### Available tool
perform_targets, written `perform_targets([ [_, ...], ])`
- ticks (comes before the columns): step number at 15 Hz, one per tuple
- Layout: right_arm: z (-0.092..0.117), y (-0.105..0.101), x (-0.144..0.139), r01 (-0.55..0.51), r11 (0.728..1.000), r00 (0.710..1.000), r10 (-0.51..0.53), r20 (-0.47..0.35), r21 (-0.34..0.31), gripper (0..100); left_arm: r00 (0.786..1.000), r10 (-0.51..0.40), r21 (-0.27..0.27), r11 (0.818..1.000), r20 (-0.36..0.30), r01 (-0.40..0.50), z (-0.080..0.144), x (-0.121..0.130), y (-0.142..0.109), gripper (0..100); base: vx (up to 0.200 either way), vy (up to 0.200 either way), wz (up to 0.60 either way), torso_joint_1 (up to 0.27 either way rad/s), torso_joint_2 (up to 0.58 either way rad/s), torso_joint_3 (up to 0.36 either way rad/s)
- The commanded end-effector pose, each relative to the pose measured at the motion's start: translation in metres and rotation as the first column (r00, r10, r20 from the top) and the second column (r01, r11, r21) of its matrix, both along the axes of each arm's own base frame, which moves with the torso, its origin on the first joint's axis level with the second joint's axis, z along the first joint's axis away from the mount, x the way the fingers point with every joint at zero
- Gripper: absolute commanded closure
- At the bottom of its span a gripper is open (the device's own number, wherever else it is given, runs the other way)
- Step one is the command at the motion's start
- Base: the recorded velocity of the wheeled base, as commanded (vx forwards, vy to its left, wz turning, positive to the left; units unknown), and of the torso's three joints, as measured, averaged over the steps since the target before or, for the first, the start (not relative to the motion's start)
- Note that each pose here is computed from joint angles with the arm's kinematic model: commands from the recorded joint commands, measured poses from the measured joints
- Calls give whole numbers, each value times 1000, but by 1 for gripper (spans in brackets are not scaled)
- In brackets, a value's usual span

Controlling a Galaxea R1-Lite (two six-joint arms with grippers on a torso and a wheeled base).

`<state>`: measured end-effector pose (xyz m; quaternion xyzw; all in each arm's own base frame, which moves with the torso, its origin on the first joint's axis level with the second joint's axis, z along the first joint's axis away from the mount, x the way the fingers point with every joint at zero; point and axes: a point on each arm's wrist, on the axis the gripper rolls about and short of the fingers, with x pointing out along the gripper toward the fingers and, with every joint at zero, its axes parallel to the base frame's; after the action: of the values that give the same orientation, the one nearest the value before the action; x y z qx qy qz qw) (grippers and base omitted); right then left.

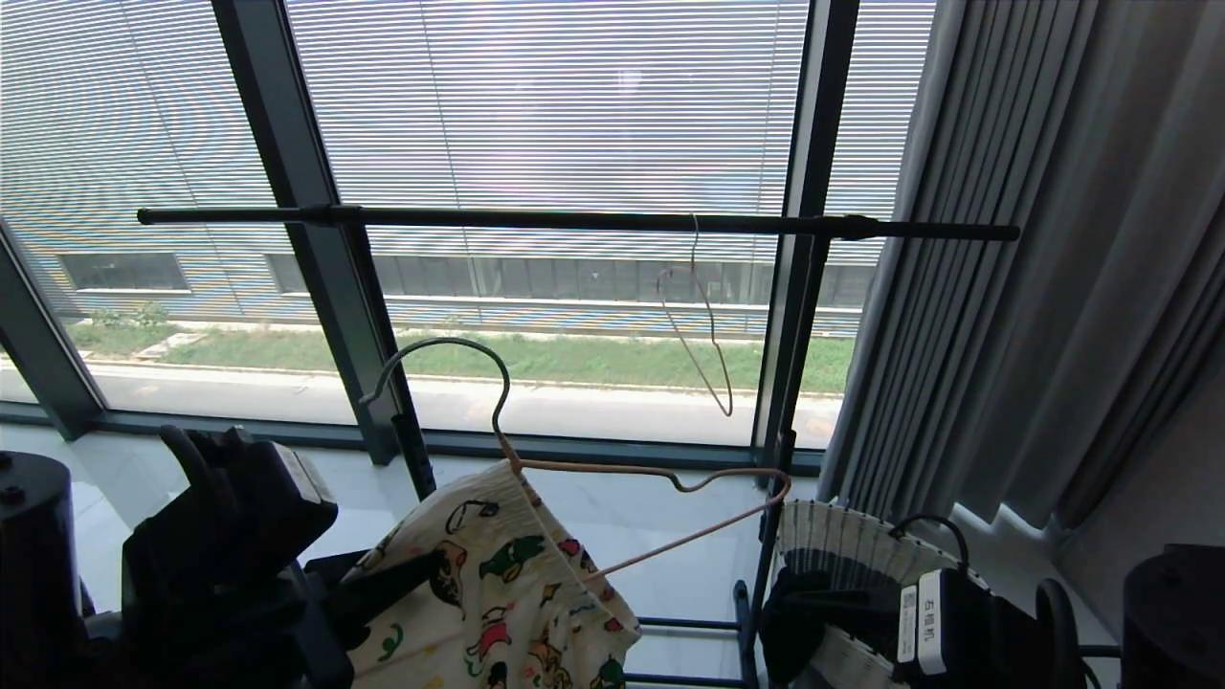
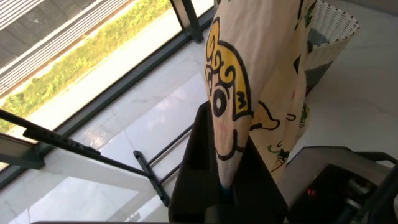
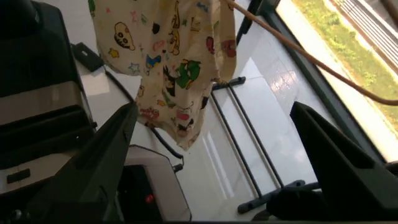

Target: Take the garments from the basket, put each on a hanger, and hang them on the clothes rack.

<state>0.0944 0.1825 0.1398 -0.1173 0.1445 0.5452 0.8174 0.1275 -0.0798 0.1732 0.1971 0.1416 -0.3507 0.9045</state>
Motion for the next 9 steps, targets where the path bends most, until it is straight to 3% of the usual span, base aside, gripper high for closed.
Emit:
perform_targets([
  [1,-10,11,6,60,998,991,-59,-117,11,0,1000,4,-17,1000,25,-4,6,3,-1,100,0,0,0,0,0,0],
  [2,-11,16,9,119,992,978,-110,-174,41,0,999,5,-26,1000,41,-4,10,4,-1,100,0,0,0,0,0,0],
  [4,-20,39,26,339,937,916,-309,-254,84,0,998,4,-41,999,65,-1,18,6,-2,100,0,0,0,0,0,0],
  [6,-25,59,39,463,880,860,-416,-296,109,0,997,-2,-47,999,73,5,21,6,-4,100,0,0,0,0,0,0],
  [9,-33,81,55,529,841,826,-481,-293,110,0,997,-7,-50,999,78,11,22,5,-4,100,0,0,0,0,0,0],
])
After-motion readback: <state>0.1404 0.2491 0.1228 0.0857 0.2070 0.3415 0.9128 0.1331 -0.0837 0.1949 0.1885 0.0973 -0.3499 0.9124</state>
